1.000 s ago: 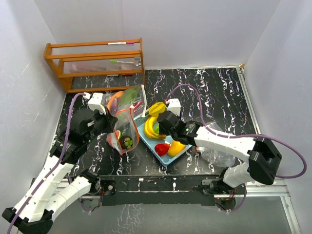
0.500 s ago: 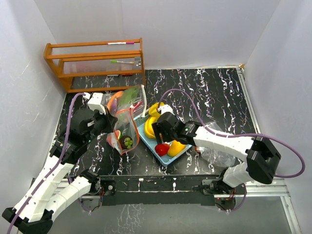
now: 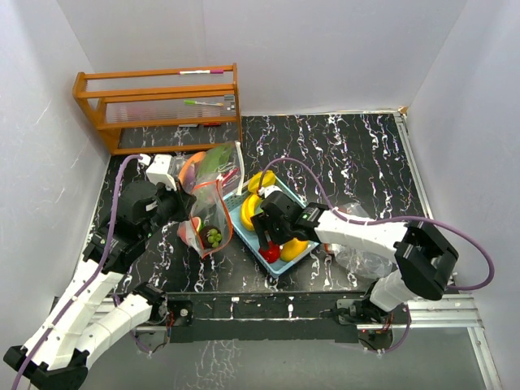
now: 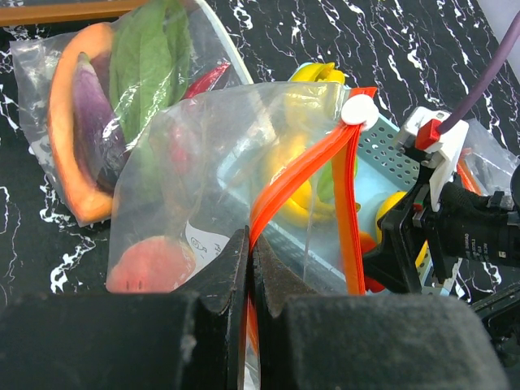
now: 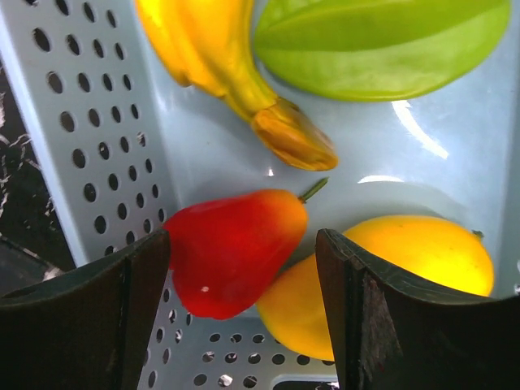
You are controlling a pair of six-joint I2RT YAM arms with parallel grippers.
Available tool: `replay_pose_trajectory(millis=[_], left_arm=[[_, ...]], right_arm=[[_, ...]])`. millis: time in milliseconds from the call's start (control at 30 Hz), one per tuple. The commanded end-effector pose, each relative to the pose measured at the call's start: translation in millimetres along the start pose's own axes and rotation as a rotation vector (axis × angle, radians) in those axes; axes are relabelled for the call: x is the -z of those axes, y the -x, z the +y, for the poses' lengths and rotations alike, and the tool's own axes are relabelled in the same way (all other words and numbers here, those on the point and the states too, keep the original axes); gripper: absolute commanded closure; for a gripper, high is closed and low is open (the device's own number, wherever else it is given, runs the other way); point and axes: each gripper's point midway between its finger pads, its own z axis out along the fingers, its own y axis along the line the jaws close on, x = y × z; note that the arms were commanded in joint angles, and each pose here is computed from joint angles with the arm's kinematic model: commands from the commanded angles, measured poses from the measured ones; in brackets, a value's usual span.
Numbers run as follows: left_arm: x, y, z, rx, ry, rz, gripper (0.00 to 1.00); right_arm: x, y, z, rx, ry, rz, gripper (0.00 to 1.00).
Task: Place the food in the zip-top bag and seal the zipper
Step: Pick up the fake fruit from the bin.
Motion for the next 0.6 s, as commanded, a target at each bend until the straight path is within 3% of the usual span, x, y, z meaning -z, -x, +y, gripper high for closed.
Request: replay_pose_trajectory(millis=[0, 567], left_arm=[[1.0, 4.3, -0.4, 0.001, -0.001, -0.025, 1.0], [-1.8, 1.1, -1.6, 0.004, -0.009, -0.017, 1.0]], right_arm=[[-0.1, 4.7, 17.2, 0.054, 0.1, -0.011, 0.25], [-14.9, -33.5, 0.8, -0.028, 0.014, 0.126, 0.26]])
